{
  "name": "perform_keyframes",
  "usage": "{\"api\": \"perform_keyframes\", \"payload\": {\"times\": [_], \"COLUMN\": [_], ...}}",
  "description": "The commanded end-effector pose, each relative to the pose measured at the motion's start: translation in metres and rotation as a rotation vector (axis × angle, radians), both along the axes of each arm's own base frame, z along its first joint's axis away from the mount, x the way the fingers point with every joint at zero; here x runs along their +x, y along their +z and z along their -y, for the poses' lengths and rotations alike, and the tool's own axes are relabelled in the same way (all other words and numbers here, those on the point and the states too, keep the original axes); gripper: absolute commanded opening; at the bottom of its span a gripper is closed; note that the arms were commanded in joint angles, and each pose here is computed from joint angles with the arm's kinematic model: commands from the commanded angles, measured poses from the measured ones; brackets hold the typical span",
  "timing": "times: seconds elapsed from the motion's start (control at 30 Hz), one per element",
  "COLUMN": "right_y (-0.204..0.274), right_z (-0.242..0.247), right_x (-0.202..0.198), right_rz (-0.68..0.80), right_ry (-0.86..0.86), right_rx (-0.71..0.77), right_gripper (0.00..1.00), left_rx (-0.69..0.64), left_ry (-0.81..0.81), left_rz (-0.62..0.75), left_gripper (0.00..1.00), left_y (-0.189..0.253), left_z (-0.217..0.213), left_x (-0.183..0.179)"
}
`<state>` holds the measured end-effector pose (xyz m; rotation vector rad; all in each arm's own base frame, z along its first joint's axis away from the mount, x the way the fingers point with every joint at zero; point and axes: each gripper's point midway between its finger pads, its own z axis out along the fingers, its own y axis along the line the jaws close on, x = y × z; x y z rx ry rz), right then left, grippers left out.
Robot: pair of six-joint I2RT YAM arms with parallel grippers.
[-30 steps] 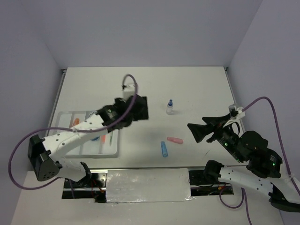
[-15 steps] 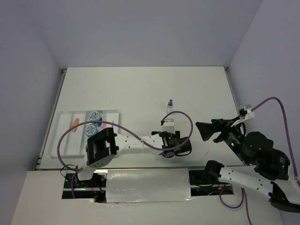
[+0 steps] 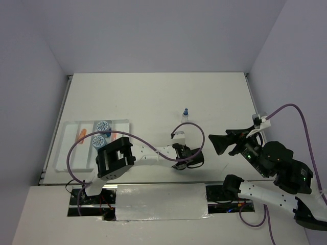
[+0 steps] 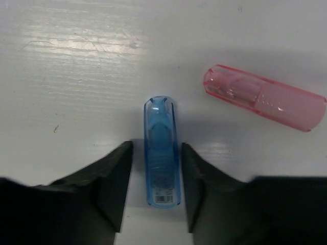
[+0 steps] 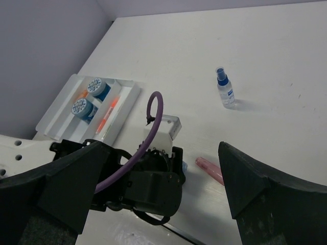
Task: Sort the stationery into containers
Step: Pick up the stationery from the center of the board.
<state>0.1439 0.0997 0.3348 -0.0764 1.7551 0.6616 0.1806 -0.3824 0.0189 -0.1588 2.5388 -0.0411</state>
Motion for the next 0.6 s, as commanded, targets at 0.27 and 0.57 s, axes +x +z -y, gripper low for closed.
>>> {"api": "perform_keyframes", "payload": {"times": [0.27,0.57], "right_y": [0.015,0.011], "right_z": [-0.021,-0.037], "right_x": [0.006,0.003], "right_rz": [0.034,0.053], "right_ry": [0.048,0.125], "right_rx": [-0.001,-0.032], "right_gripper": [1.00,1.00], "left_rx": [0.014,0.052], "left_ry": [0.100,0.471], "left_rz": [0.156,0.317], "left_gripper": [0.00,0.00], "left_y": [0.075,0.176], "left_z": [-0.065,-0.291], "left_x": [0.024,0.082]}}
